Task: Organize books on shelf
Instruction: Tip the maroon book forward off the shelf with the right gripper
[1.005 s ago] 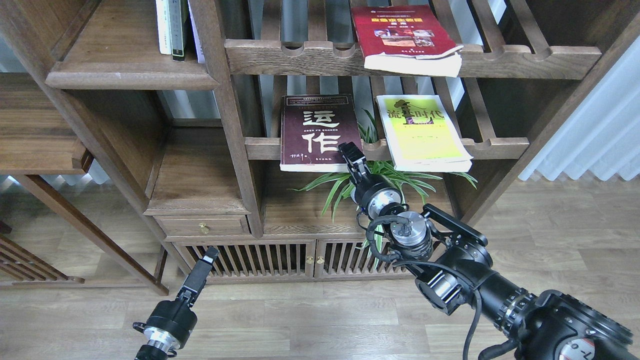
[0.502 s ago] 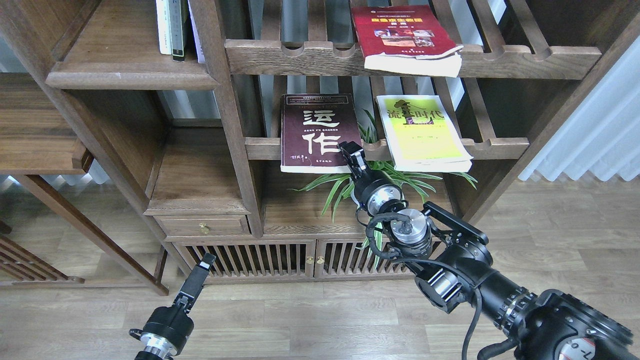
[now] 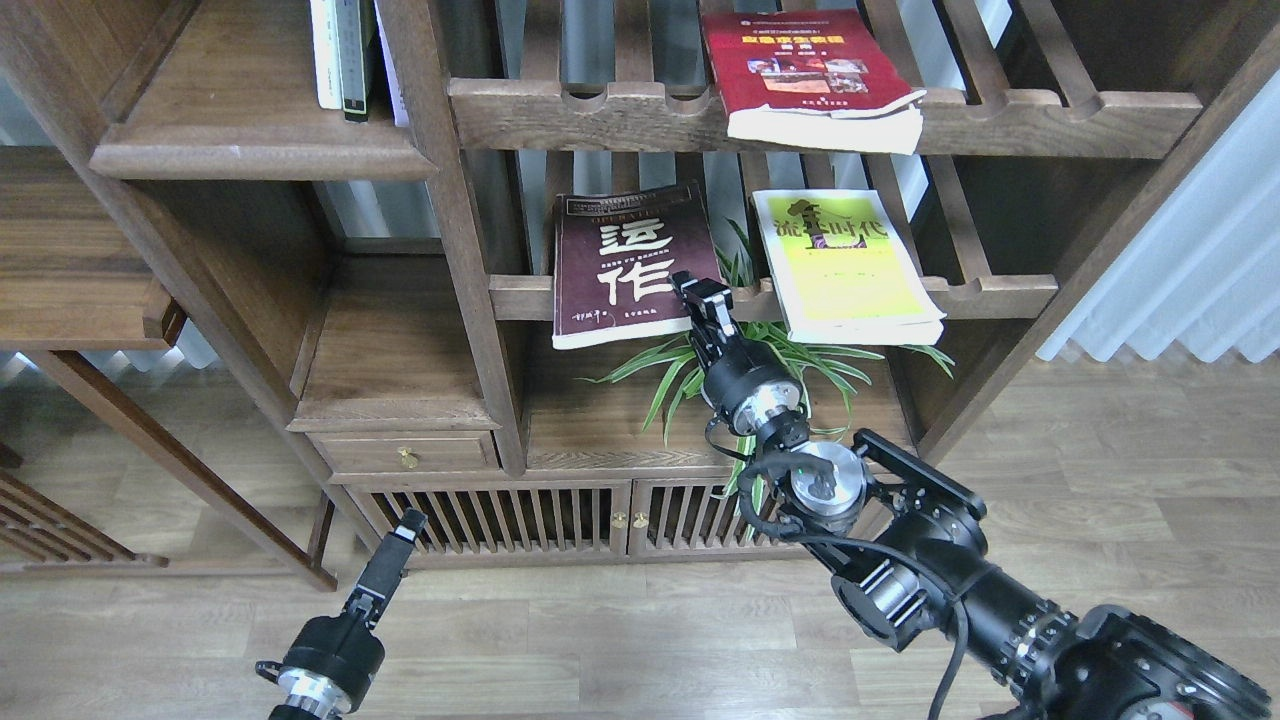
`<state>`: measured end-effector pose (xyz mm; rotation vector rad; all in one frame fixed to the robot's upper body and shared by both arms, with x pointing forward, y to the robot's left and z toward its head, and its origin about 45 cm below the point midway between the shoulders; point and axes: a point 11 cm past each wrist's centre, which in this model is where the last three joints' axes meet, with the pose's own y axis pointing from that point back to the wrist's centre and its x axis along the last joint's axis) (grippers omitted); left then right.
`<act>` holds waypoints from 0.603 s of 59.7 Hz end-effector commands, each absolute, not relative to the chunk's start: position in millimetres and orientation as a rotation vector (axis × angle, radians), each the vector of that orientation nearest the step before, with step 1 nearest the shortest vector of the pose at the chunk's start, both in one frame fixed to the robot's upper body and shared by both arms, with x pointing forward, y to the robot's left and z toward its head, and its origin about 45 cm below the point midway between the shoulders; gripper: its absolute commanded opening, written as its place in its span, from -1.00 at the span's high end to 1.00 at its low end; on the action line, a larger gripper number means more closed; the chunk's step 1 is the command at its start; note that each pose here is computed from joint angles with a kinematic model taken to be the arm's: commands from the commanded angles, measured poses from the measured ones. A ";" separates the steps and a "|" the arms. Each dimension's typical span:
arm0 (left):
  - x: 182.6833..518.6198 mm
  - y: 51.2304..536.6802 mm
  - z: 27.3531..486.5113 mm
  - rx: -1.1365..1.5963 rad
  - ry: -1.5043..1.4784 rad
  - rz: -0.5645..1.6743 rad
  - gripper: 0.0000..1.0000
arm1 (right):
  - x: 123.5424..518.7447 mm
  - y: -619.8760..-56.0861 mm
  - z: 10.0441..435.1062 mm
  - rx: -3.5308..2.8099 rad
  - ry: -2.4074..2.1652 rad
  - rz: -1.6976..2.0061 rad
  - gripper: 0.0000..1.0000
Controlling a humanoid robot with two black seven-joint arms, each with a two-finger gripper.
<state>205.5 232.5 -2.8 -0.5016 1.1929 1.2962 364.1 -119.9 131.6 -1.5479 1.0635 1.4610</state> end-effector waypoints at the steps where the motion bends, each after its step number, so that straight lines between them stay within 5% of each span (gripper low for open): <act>1: 203.9 231.6 -3.4 -0.496 1.198 1.292 -1.00 | 352.8 -107.4 152.9 -1.521 0.925 1.461 0.92; 36: 198.3 250.5 -2.7 -0.508 1.190 1.333 -1.00 | 299.3 -111.3 175.1 -1.463 0.759 1.505 0.91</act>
